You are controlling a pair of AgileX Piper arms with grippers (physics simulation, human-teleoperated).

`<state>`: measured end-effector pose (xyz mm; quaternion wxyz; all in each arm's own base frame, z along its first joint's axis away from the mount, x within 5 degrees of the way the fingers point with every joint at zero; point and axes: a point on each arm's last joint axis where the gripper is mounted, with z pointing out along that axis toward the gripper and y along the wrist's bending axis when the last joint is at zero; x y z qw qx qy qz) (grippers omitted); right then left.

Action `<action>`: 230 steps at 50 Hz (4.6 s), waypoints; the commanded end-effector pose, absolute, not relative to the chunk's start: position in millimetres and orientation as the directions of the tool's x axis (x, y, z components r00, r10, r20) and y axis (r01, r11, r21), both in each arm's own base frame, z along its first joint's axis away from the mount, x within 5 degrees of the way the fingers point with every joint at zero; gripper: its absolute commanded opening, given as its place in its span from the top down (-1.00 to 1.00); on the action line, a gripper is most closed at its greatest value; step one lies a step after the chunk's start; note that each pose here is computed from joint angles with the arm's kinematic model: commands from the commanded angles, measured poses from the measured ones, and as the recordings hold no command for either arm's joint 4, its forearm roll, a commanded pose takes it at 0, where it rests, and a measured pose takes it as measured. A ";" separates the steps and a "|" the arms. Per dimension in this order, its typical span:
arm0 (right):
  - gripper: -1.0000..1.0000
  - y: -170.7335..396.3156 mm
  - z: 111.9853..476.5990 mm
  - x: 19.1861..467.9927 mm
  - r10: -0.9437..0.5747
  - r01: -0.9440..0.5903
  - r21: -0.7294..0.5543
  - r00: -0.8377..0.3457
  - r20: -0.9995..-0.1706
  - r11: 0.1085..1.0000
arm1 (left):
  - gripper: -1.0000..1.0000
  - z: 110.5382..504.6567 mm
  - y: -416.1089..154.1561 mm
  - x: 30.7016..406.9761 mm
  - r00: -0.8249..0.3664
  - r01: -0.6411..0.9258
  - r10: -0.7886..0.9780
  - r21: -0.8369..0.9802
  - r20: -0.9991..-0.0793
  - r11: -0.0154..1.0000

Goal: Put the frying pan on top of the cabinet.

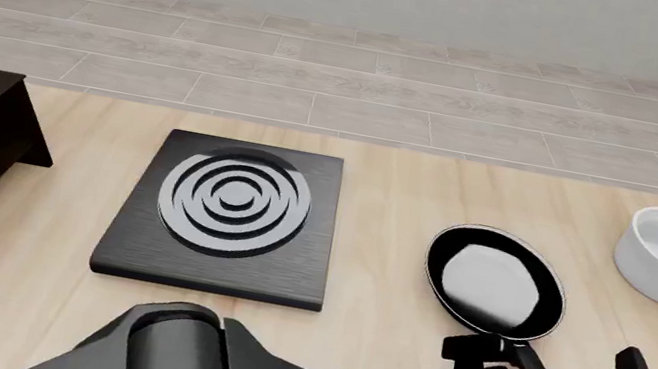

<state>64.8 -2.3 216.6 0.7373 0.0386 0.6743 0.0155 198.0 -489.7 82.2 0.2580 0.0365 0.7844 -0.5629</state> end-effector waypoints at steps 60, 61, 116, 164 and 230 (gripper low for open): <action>-1.00 -1.7 216.2 64.6 0.061 0.021 0.063 0.087 -0.994 0.998 | 1.00 193.2 -397.6 273.1 -0.716 0.416 -0.399 -0.809 -0.573 0.416; -1.00 -1.7 216.2 64.6 0.060 0.021 0.062 0.087 -0.994 0.998 | 1.00 195.0 -395.3 274.5 -0.713 0.415 -0.402 -0.807 -0.575 0.419; -1.00 -0.5 215.0 61.8 0.031 0.006 0.032 0.082 -0.996 0.999 | 1.00 331.6 -160.1 294.0 -0.299 0.387 -0.708 -0.759 -0.640 0.523; -1.00 -0.5 215.4 63.3 0.030 0.005 0.030 0.082 -0.996 1.000 | 1.00 322.2 -36.6 252.4 -0.029 0.238 -0.873 -0.851 -0.487 0.467; -1.00 0.5 215.5 64.9 0.014 -0.008 0.013 0.078 -0.997 1.000 | 1.00 274.0 14.9 233.8 0.113 0.125 -0.934 -0.928 -0.338 0.351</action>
